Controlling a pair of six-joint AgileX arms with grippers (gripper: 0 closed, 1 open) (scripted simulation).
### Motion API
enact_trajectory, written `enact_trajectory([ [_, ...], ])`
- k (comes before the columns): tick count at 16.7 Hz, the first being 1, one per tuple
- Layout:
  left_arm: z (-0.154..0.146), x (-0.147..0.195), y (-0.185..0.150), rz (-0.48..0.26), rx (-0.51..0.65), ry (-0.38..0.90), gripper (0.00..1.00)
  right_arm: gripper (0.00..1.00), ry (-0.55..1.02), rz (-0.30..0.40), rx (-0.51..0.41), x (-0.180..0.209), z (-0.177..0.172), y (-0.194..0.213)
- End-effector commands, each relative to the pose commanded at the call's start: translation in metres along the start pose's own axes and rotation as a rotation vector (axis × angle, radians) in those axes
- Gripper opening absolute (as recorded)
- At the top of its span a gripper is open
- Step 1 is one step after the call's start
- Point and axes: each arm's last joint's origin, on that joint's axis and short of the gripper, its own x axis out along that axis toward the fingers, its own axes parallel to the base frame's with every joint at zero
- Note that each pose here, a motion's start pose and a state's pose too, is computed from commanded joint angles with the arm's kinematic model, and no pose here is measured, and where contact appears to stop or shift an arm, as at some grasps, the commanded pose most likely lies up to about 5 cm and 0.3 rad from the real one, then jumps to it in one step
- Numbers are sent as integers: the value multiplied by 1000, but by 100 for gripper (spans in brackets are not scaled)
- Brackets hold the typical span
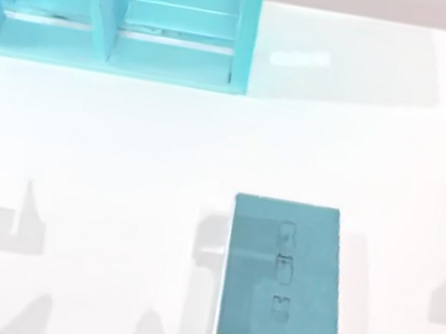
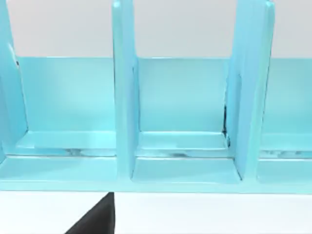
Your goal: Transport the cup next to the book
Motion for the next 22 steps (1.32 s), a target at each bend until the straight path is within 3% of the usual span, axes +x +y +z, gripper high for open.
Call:
enact_trajectory([
  [3, 2, 0, 1, 8, 9, 5, 100, 100, 0, 0, 0, 0, 0, 0],
  [6, 19, -2, 8, 71, 95, 52, 100, 100, 0, 0, 0, 0, 0, 0],
  [10, 60, -4, 27, 200, 339, 218, 100, 100, 0, 0, 0, 0, 0, 0],
  [14, 102, -2, 53, 252, 672, 532, 100, 100, 0, 0, 0, 0, 0, 0],
  [16, 117, 2, 71, 203, 834, 732, 100, 100, 0, 0, 0, 0, 0, 0],
  [18, 127, 6, 92, 90, 966, 932, 100, 100, 0, 0, 0, 0, 0, 0],
  [22, 130, 13, 137, -265, 1101, 1228, 100, 100, 0, 0, 0, 0, 0, 0],
])
